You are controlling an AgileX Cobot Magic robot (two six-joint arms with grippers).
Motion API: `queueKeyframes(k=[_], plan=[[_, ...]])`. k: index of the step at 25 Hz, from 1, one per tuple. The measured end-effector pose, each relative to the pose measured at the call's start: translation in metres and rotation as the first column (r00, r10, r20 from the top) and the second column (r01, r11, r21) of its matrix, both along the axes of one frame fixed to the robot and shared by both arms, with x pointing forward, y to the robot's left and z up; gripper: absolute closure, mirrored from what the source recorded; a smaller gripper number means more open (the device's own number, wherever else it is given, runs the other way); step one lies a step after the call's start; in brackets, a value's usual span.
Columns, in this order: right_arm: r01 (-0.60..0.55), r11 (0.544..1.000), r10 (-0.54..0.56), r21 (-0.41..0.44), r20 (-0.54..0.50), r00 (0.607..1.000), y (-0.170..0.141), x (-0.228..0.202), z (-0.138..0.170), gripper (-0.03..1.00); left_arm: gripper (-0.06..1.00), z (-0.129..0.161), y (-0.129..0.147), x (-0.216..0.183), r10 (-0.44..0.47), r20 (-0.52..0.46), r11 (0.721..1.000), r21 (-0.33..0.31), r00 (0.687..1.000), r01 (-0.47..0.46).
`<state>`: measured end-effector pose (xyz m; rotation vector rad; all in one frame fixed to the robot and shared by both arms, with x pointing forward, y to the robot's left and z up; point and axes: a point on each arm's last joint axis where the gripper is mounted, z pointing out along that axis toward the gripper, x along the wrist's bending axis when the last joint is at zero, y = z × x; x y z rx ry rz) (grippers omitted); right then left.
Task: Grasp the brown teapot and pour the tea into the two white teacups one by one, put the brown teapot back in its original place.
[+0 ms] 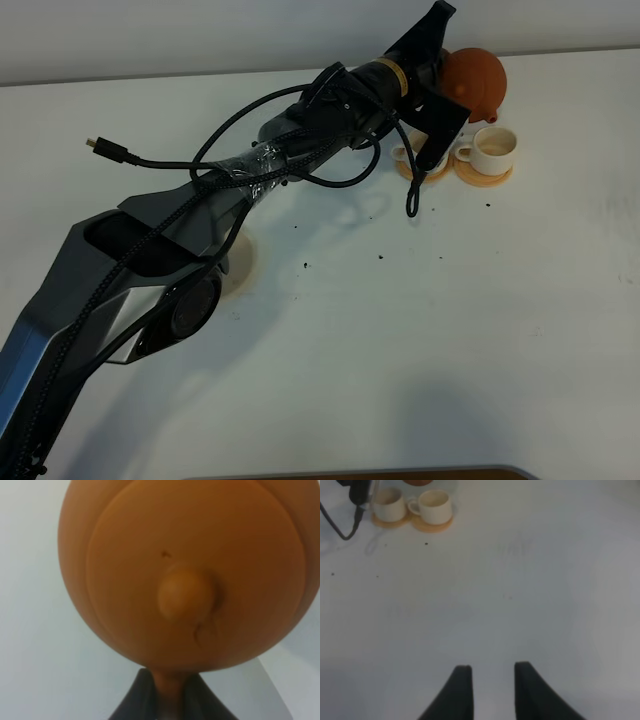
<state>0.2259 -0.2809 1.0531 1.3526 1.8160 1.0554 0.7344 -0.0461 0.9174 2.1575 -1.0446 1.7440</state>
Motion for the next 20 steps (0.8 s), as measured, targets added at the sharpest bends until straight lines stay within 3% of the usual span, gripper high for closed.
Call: queueKeyframes(k=[20], plan=[[0.000,1.000,0.000,0.000,0.000,1.000,0.0000,0.0000,0.0000,0.73,0.80,0.0000,-0.0040,-0.0028,-0.015,0.014,1.000,0.022,1.000,0.015]])
